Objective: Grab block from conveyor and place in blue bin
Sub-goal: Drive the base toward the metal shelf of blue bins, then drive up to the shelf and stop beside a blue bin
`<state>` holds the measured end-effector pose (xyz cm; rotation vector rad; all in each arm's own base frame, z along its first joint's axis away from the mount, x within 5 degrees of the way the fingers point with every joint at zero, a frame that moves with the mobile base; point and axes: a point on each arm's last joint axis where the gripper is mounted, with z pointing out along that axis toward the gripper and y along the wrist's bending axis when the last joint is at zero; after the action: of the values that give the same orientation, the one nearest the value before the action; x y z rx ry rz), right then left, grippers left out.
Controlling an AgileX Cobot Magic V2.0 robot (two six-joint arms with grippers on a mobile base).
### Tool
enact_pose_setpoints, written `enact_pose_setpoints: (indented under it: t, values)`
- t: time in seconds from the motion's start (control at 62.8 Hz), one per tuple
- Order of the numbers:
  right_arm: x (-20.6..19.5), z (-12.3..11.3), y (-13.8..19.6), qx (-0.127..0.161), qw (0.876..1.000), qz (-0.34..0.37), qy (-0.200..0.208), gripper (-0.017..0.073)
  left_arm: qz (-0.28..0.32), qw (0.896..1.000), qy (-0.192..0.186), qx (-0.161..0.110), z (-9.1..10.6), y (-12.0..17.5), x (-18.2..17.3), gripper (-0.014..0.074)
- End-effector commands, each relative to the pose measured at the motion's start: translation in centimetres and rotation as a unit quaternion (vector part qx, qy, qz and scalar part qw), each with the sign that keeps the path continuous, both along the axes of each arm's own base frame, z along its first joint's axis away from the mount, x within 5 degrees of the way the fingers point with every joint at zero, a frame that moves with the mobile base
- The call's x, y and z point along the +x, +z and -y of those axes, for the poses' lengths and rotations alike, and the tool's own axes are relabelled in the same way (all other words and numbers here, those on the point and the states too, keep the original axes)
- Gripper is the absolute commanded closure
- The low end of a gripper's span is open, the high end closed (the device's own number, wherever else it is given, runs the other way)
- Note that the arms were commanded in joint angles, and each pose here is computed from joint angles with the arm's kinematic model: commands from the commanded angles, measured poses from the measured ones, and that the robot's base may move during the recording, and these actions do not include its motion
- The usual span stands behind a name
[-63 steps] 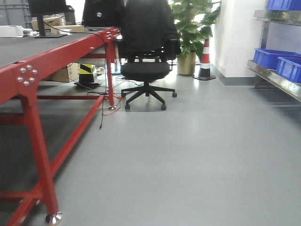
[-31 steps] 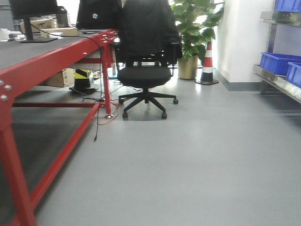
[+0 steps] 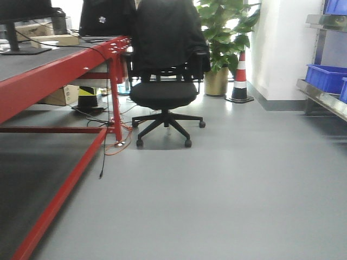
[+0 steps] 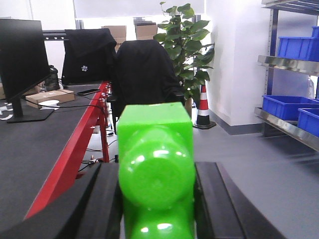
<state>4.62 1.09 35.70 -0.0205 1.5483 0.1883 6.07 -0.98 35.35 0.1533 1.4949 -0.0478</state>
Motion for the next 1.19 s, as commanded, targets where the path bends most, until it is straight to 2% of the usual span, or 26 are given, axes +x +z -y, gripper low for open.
enact_pose_setpoints:
  t: [0.0,1.179]
  values:
    - [0.02,0.05,0.1,0.0,1.0,0.009,-0.003,0.0721,0.009,1.0,0.0,-0.004,-0.02,0.11,-0.06,0.0705]
    - [0.02,0.05,0.1,0.0,1.0,0.009,-0.003,0.0721,0.009,1.0,0.0,-0.004,-0.02,0.11,-0.06,0.0705]
